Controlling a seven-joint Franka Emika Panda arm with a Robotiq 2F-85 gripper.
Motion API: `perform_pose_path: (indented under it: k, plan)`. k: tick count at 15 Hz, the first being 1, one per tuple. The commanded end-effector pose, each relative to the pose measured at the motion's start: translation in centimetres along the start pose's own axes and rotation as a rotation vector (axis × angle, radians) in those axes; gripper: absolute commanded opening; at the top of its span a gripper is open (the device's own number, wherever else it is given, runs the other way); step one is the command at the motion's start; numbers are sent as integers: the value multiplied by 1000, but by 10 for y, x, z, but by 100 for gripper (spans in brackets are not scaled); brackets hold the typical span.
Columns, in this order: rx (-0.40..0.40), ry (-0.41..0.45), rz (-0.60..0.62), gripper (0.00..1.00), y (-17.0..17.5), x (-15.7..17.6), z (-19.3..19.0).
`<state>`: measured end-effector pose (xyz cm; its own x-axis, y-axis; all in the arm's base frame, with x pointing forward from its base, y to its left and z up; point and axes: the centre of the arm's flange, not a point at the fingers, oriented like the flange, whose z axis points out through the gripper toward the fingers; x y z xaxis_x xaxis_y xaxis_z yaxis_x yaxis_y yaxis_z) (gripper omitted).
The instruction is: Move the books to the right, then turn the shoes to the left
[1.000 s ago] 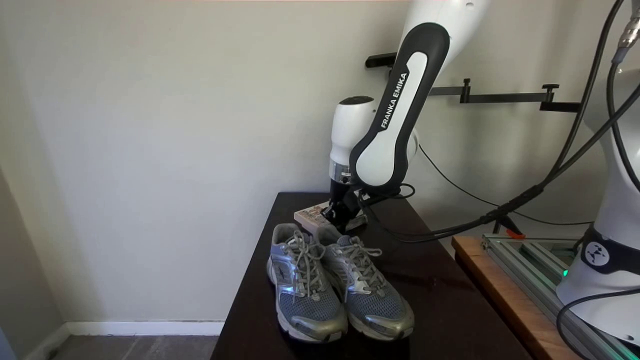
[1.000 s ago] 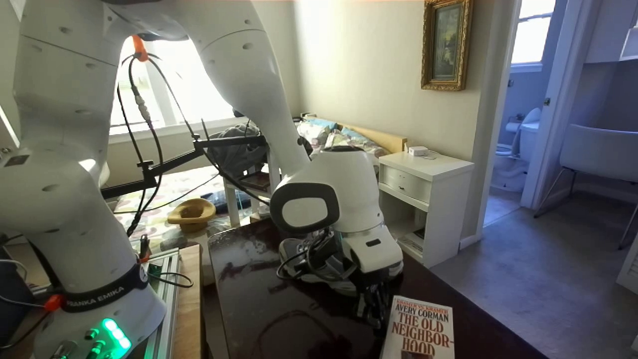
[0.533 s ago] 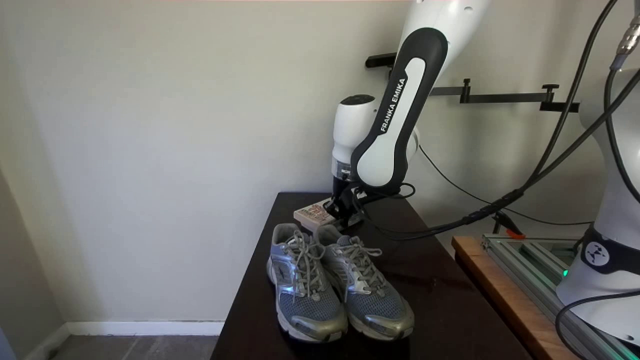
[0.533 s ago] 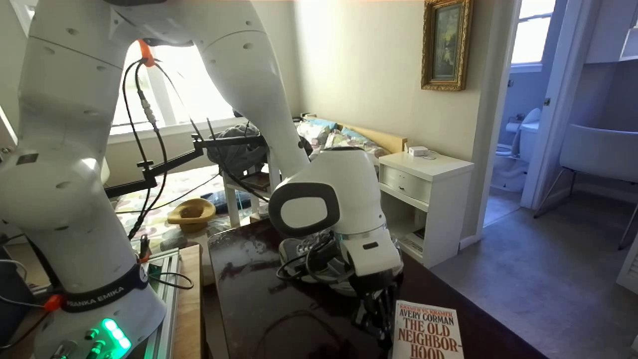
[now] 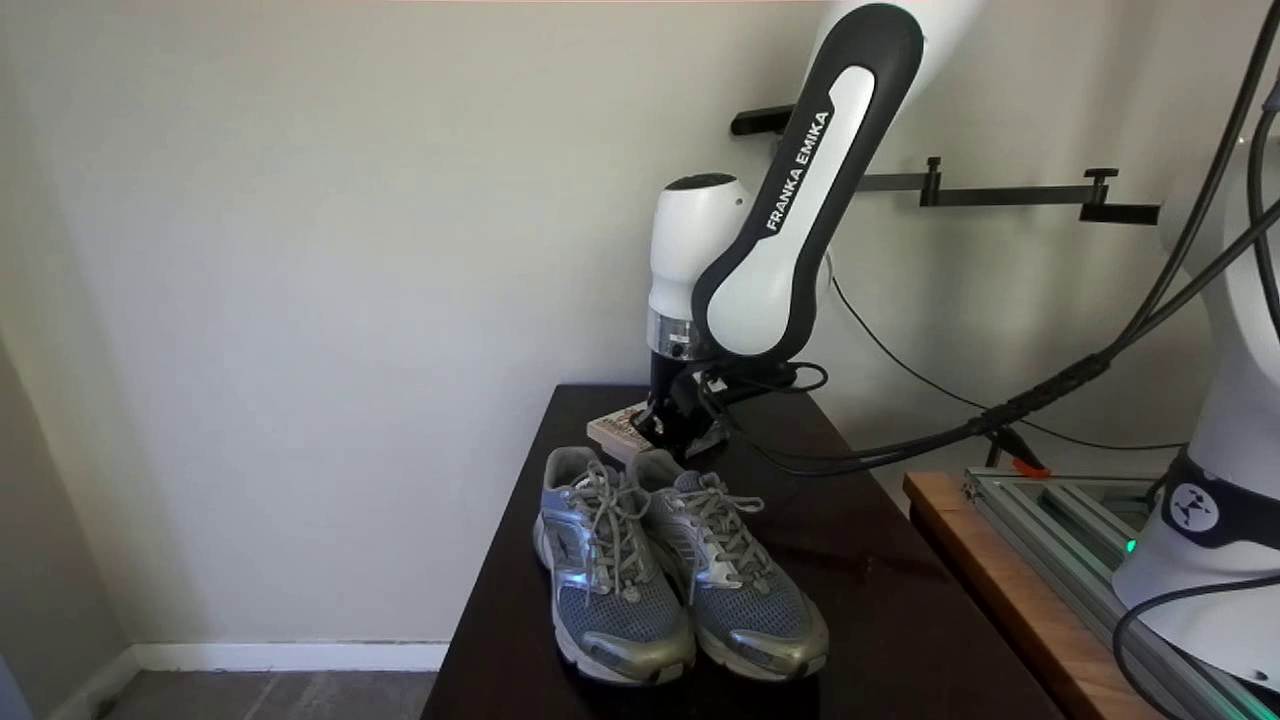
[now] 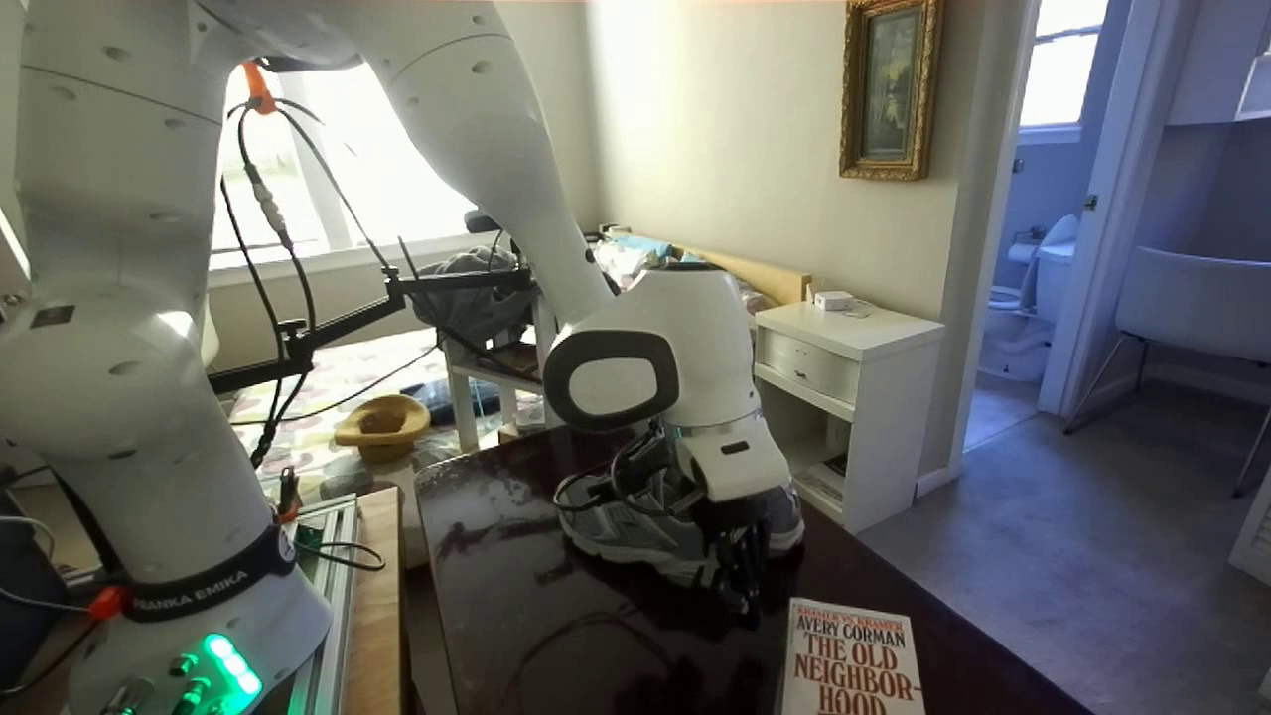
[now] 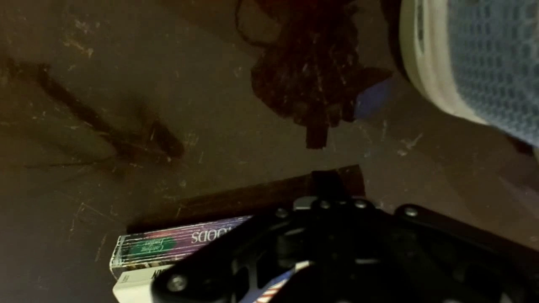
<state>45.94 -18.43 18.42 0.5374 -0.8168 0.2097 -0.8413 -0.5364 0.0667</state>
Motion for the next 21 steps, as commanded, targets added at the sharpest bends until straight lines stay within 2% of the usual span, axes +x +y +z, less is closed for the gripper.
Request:
perform_pose_path:
  k: [1, 5, 12, 21]
  plan:
    - [4, -35, -54, 0, -5, -2, -2]
    - [-14, -45, -58, 0, -2, -1, 4]
    - [-42, -3, -25, 0, 11, 18, 12]
    - [-92, 10, 23, 0, 22, 30, 36]
